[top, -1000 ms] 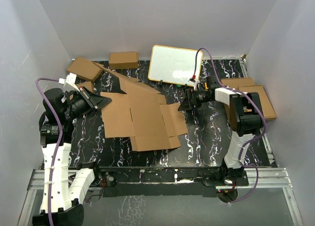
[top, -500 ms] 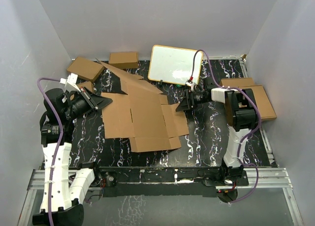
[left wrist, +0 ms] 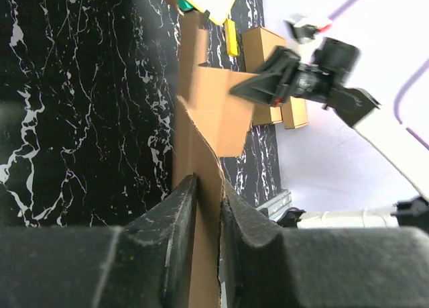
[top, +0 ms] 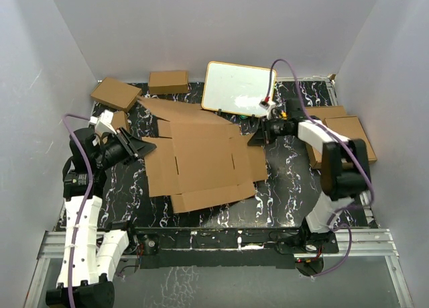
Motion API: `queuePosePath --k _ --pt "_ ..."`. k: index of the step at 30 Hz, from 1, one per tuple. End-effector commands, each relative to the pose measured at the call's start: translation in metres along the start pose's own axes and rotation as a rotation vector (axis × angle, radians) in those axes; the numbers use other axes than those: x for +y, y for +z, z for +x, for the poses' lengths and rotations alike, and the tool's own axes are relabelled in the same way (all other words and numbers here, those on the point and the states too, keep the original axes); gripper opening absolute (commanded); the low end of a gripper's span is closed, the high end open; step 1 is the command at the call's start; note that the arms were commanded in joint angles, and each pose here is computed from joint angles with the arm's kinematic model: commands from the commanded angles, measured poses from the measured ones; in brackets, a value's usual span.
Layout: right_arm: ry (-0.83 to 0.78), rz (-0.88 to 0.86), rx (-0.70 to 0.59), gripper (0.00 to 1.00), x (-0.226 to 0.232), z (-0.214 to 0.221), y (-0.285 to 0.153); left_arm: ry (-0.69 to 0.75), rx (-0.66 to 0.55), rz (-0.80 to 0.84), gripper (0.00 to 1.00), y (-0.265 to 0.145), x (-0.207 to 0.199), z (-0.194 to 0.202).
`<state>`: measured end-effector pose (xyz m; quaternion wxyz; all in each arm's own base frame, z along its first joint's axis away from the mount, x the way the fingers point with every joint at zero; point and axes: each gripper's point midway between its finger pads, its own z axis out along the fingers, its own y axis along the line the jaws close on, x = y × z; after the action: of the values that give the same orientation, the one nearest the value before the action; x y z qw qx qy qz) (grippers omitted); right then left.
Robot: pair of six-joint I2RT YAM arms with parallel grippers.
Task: Fold the paper box
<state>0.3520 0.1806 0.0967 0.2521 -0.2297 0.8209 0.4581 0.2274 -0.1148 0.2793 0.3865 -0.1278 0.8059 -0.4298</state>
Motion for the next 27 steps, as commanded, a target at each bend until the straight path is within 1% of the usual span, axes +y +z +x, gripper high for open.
queuePosePath --k 1,3,6,10,12,14,16,21,24,27 --pt "-0.258 0.103 -0.113 0.08 0.023 -0.033 -0.046 0.051 -0.014 0.010 0.25 -0.005 -0.003 0.005" --pt "-0.292 0.124 -0.099 0.08 0.027 -0.028 -0.054 0.055 -0.020 -0.007 0.38 -0.009 0.000 0.008" --pt "-0.316 0.150 -0.064 0.08 0.029 -0.023 -0.061 0.058 -0.035 -0.078 0.52 -0.016 0.011 0.013" --pt "-0.372 0.200 -0.012 0.08 0.031 -0.028 -0.075 0.093 -0.093 -0.247 0.64 -0.031 0.033 0.007" --pt "-0.408 0.253 -0.008 0.08 0.029 -0.038 -0.083 0.108 -0.121 -0.270 0.69 -0.034 0.035 0.001" --pt "-0.462 0.319 -0.009 0.08 0.028 -0.054 -0.096 0.099 -0.133 -0.256 0.73 -0.027 0.040 0.000" --pt "-0.514 0.377 -0.006 0.08 0.027 -0.073 -0.107 0.057 -0.128 -0.220 0.77 -0.013 0.048 0.004" --pt "-0.594 0.455 0.025 0.08 0.024 -0.110 -0.127 -0.102 -0.078 -0.130 0.79 0.030 0.074 0.017" --pt "-0.630 0.475 0.030 0.08 0.025 -0.122 -0.133 -0.165 -0.085 -0.089 0.80 0.050 0.085 0.015" --pt "-0.648 0.489 0.032 0.08 0.026 -0.128 -0.137 -0.272 -0.075 -0.054 0.80 0.067 0.096 0.018"
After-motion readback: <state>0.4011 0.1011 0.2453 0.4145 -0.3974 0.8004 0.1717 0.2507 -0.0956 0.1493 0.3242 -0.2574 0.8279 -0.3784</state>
